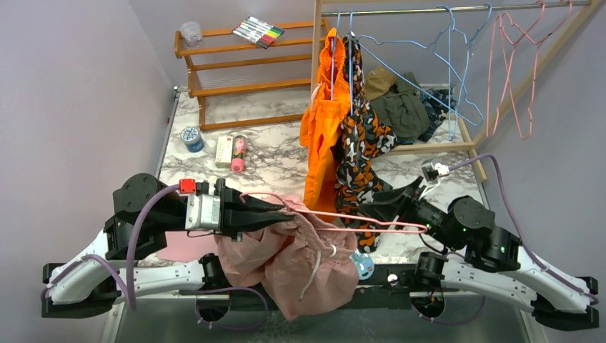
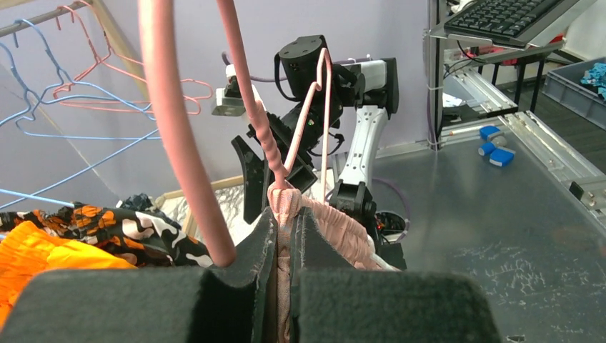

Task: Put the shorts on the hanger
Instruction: Hang the shorts on the hanger.

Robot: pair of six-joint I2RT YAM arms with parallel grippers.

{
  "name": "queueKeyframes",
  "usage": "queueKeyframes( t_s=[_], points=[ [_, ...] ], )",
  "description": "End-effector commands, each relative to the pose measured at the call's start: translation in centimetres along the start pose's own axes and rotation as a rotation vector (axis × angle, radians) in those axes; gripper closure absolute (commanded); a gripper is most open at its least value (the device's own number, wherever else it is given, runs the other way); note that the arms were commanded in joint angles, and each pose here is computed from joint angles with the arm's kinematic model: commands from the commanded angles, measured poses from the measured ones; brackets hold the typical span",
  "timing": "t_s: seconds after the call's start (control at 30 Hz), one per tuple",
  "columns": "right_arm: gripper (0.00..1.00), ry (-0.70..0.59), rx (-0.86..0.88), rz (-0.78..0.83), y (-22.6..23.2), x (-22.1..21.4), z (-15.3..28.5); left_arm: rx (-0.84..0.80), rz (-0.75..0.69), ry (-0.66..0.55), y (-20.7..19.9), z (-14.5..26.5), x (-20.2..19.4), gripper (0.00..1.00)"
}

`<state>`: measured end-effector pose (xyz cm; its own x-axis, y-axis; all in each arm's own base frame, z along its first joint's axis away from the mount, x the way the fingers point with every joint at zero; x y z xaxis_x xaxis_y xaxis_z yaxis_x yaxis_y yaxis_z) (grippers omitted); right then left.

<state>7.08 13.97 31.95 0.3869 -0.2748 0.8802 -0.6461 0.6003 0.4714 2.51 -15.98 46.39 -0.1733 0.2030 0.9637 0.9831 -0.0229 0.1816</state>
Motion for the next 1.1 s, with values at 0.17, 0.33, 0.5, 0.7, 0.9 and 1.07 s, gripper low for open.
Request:
queueKeyframes(
  t_s=[0.17,0.33,0.5,0.7,0.9,1.07],
  points=[
    [0.29,0.184,0.103,0.042,0.5,-2.6,0.1,0.046,0.001,-0.048,0.2,0.4,1.0,1.0],
    [0.29,0.242,0.16,0.053,1.0,-3.3,0.0,0.043,0.005,-0.043,0.2,0.4,1.0,1.0],
    [0.3,0.291,0.191,0.064,1.3,-3.8,-0.2,0.037,0.013,-0.044,0.1,0.4,1.2,1.0],
    [0.32,0.356,0.19,0.066,0.9,-4.8,0.3,0.033,0.023,-0.047,0.0,0.6,1.4,1.0],
    [0.34,0.4,0.208,0.071,0.5,-5.9,0.8,0.03,0.023,-0.047,-0.1,0.8,1.4,1.0],
    [0.34,0.419,0.219,0.063,0.6,-6.6,0.2,0.021,0.024,-0.045,-0.1,0.6,1.4,1.0]
  ],
)
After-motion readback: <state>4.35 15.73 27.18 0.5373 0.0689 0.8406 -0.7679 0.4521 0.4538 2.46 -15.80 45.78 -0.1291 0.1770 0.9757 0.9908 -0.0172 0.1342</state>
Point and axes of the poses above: each gripper's point midway between its finger pads, its own z axis back along the fingers, its own y axis along the line the jaws close on, x = y × z, the point moved 8 cm from there along z, back along the fingers, and after that the axes turned 3 degrees about z, right-handed, at the moved point
